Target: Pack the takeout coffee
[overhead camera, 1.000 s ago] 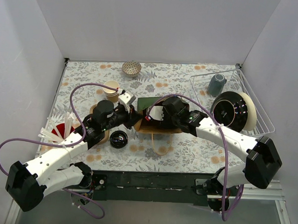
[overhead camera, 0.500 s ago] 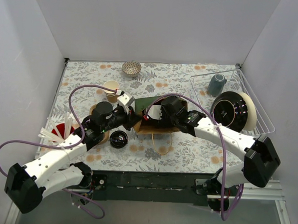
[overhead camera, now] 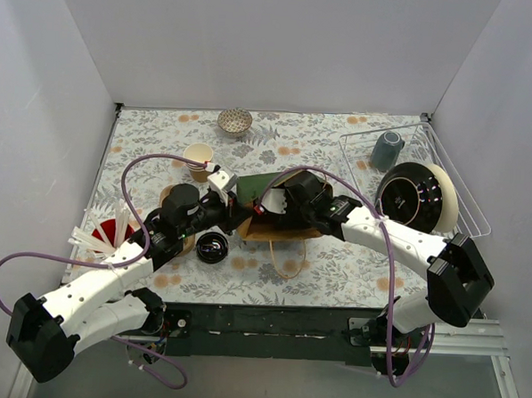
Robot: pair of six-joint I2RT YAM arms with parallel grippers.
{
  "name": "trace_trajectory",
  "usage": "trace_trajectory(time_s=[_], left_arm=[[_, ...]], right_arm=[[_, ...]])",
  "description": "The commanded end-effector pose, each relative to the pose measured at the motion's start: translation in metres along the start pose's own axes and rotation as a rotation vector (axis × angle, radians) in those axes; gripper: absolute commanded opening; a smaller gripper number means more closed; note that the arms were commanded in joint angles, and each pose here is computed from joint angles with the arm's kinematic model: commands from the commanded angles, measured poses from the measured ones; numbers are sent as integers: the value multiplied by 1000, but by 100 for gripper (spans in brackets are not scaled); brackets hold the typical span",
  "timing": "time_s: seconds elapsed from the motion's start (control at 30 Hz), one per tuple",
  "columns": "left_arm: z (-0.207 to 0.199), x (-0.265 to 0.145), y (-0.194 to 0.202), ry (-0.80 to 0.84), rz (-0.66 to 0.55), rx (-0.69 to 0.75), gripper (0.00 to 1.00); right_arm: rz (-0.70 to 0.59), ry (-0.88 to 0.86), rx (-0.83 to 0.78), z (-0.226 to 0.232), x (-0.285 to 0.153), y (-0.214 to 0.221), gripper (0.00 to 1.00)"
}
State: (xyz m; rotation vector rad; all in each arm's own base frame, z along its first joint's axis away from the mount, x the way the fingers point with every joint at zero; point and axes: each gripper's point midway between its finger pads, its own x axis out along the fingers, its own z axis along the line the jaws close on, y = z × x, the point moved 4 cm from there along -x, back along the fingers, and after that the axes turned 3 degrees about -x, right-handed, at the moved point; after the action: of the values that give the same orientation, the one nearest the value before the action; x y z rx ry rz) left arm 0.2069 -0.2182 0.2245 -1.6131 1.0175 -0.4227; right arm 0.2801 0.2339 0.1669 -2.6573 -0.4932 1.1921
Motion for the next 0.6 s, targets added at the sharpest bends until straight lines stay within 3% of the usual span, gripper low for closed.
trace_trajectory(time_s=[0.0, 0.23, 0.57], left_arm=[[-5, -2, 1, 28, -1, -6, 0], [-2, -3, 7, 12, 13, -9, 0], [0, -3, 5, -3, 9, -16, 0]], right_arm=[[-66, 58, 67, -21, -5, -13, 31], [-126, 82, 96, -26, -5, -21, 31], [-114, 158, 113, -26, -6, -13, 30]])
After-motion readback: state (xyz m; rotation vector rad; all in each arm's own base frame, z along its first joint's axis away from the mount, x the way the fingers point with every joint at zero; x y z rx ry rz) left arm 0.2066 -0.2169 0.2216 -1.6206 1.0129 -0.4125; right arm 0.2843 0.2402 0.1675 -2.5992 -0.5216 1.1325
